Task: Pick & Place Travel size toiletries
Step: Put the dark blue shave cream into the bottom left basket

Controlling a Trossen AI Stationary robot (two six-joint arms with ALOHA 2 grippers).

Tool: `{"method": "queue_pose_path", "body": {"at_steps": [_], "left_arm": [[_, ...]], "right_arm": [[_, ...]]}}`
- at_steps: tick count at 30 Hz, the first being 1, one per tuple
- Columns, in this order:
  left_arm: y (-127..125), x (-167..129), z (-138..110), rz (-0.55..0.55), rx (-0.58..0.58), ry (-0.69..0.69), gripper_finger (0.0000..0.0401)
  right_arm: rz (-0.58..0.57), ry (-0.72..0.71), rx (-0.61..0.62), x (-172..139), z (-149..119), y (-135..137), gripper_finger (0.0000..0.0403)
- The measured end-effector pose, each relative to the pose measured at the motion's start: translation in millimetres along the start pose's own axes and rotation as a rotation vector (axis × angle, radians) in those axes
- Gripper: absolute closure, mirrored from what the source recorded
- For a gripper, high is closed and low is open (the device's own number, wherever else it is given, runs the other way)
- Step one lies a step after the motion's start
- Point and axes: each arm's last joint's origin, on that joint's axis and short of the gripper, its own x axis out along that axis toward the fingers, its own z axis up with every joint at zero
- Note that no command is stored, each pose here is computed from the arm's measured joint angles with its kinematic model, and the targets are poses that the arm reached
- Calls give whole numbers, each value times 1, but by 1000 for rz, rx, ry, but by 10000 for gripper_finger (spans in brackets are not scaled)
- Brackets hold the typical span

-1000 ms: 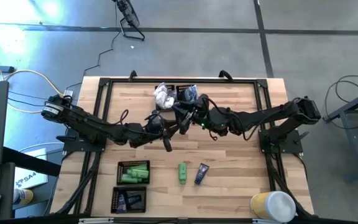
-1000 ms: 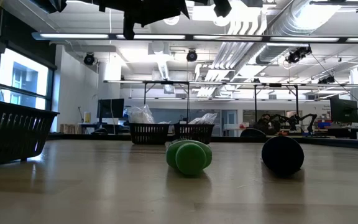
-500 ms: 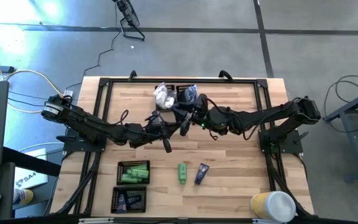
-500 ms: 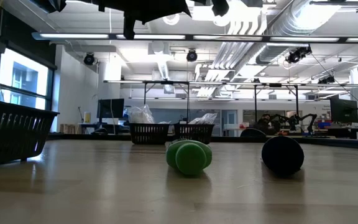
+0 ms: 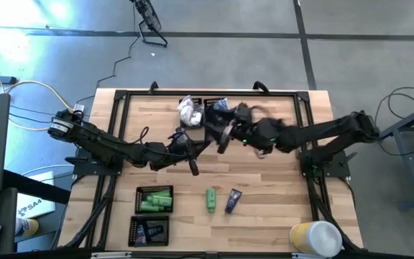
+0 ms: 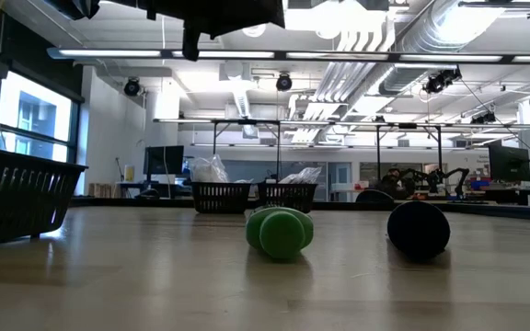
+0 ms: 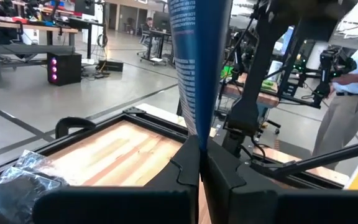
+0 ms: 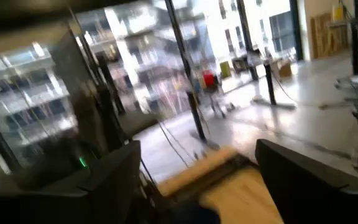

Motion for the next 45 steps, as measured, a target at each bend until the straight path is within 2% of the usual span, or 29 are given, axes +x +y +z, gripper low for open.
{"method": "queue_pose_path", "body": {"at_steps": [6, 12, 16, 20, 25, 34, 39, 45], "left_arm": [[0, 0, -1, -1, 4, 6, 400], [2, -4, 6, -4, 17, 25, 400], [4, -9, 10, -9, 38, 55, 400], [4, -10, 12, -11, 32, 53, 400], [4, -11, 12, -18, 17, 66, 400], [5, -12, 12, -36, 20, 79, 400], [8, -21, 26, -75, 26, 91, 400], [15, -42, 47, -168, 40, 147, 400]], "right_arm": [[39, -62, 29, -29, 38, -1, 82], [92, -19, 56, -64, 62, -4, 99], [117, 48, 54, -82, 64, -3, 118], [120, 132, 51, -93, 60, -3, 149], [104, 224, 49, -100, 51, -4, 210], [88, 272, 43, -101, 46, -6, 327], [89, 275, 21, -101, 46, -6, 365], [86, 276, 5, -100, 46, -7, 387]]}}
